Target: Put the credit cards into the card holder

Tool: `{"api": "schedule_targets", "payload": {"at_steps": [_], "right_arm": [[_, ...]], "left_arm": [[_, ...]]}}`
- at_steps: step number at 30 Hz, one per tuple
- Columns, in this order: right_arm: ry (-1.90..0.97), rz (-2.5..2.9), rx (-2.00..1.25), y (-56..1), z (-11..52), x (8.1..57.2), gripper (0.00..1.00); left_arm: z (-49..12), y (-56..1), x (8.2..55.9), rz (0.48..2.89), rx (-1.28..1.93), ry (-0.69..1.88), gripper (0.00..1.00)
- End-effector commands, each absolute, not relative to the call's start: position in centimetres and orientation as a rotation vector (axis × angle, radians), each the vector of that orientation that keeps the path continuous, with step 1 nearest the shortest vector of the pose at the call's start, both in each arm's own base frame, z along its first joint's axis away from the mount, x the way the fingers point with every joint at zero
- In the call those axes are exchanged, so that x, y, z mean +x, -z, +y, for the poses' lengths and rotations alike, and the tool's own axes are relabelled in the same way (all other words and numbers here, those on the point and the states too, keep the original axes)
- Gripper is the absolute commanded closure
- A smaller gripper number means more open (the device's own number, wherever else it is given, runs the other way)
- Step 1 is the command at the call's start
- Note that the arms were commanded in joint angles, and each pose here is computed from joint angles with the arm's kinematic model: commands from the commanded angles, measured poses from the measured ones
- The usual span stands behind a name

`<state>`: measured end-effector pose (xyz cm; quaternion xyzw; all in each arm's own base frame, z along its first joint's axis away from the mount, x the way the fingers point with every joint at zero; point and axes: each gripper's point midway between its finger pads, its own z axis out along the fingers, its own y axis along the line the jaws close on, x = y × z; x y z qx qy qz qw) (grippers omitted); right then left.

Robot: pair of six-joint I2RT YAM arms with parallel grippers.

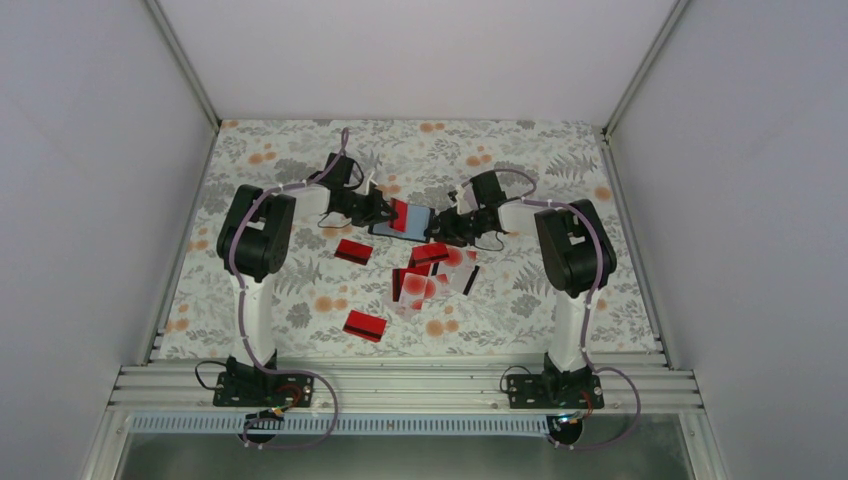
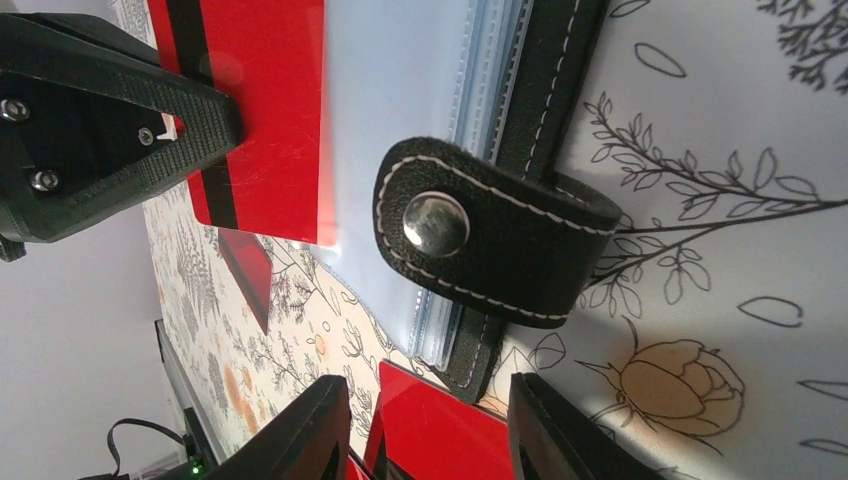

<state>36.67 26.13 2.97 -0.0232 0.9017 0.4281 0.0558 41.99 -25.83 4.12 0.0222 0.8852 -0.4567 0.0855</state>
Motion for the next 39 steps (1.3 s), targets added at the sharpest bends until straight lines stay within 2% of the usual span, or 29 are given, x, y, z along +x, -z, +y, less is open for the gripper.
{"api": "schedule_targets", "payload": {"at_steps": [1,39], "right_arm": [[-1.281,2.782,-0.065,-1.1,26.0,35.9,0.59],[-1.304,2.769,-0.082,-1.0,26.3,36.2,0.6]], "left_arm": [[-26.1,-3.4,41.5,2.653,0.056,1.39,0.98],[-28.0,-2.0,40.5,2.753,0.145,1.421,0.98]]}}
